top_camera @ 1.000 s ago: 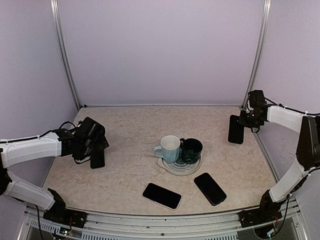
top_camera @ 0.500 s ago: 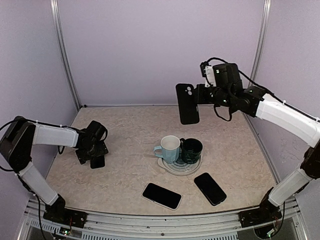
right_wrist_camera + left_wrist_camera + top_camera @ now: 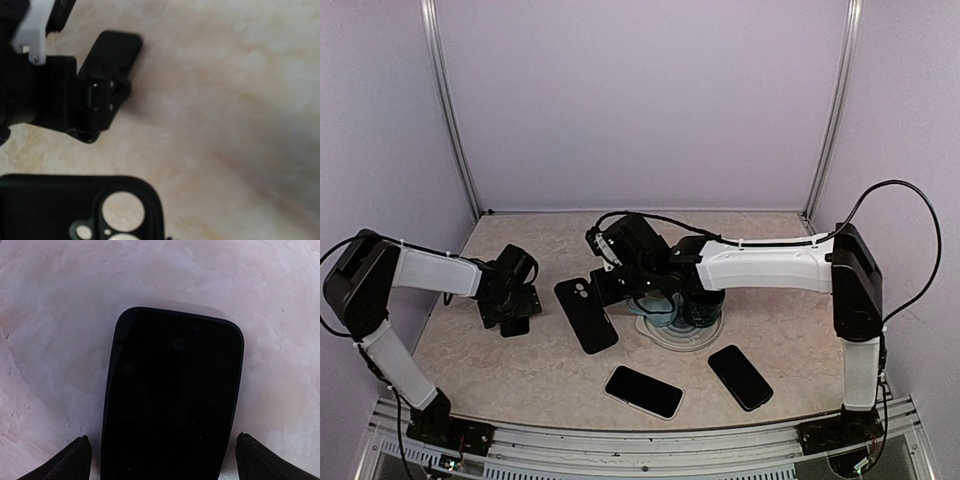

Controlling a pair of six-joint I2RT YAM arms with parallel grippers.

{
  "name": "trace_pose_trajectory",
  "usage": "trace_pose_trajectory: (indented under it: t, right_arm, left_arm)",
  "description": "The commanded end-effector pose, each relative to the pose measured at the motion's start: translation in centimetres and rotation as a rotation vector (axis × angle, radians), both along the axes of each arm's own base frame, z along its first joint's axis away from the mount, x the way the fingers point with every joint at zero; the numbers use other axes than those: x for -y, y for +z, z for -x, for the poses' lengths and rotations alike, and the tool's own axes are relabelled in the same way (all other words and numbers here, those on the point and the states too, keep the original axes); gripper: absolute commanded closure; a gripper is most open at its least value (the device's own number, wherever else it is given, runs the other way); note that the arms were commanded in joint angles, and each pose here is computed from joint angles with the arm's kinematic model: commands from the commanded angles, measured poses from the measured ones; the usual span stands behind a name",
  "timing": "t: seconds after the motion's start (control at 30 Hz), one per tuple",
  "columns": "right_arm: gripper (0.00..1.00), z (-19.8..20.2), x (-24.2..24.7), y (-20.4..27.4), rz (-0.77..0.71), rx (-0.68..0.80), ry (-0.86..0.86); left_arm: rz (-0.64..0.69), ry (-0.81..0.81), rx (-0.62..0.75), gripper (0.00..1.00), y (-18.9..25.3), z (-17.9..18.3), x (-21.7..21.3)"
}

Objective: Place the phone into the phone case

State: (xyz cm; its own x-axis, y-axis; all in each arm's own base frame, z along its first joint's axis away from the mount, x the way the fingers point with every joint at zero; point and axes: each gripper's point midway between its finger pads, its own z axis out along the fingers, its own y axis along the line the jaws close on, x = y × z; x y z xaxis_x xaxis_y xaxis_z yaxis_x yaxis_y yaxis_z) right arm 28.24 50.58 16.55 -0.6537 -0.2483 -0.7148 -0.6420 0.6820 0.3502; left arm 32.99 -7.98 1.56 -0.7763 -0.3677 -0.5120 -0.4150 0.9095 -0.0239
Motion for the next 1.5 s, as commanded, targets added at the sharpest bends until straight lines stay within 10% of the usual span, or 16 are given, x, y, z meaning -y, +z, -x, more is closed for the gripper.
trace_pose_trajectory:
  t: [0.0, 0.3, 0.6, 0.83, 1.03, 1.2, 1.47]
  right_arm:
    - [1.00, 0.4, -4.4, -0.6, -0.104, -0.050, 0.008]
    - [1.00, 1.3, -4.2, -9.5, 0.070, -0.135, -0.046]
    - [0.75, 2.9, -3.7, -10.1, 0.163, -0.084, 0.012]
    - [0.61, 7.8, -4.4, -4.3, 0.085, 0.114, 0.438]
    - [0.79, 16.9, -0.7, -5.7, 0.070, 0.073, 0.832]
    - [0.99, 17.4, -0.2, -10.2, 0.159, 0.009, 0.825]
    - [1.00, 15.3, 1.2, -14.4, 0.306, -0.001, 0.694]
  left_arm:
    - [0.002, -0.036, -0.014, 0.01, -1.0, 0.4, 0.3]
    - [-0.010, -0.030, -0.071, 0.12, -3.0, 0.9, 0.3]
    - [0.026, -0.043, -0.088, 0.15, -3.3, 1.1, 0.9]
    - [0.070, -0.057, -0.112, 0.22, -3.9, 1.5, 1.6]
    - [0.072, -0.048, -0.112, 0.22, -3.9, 2.0, 1.4]
    - [0.065, -0.045, -0.114, 0.22, -3.9, 2.0, 1.3]
    - [0.084, -0.035, -0.133, 0.24, -4.7, 2.3, 1.5]
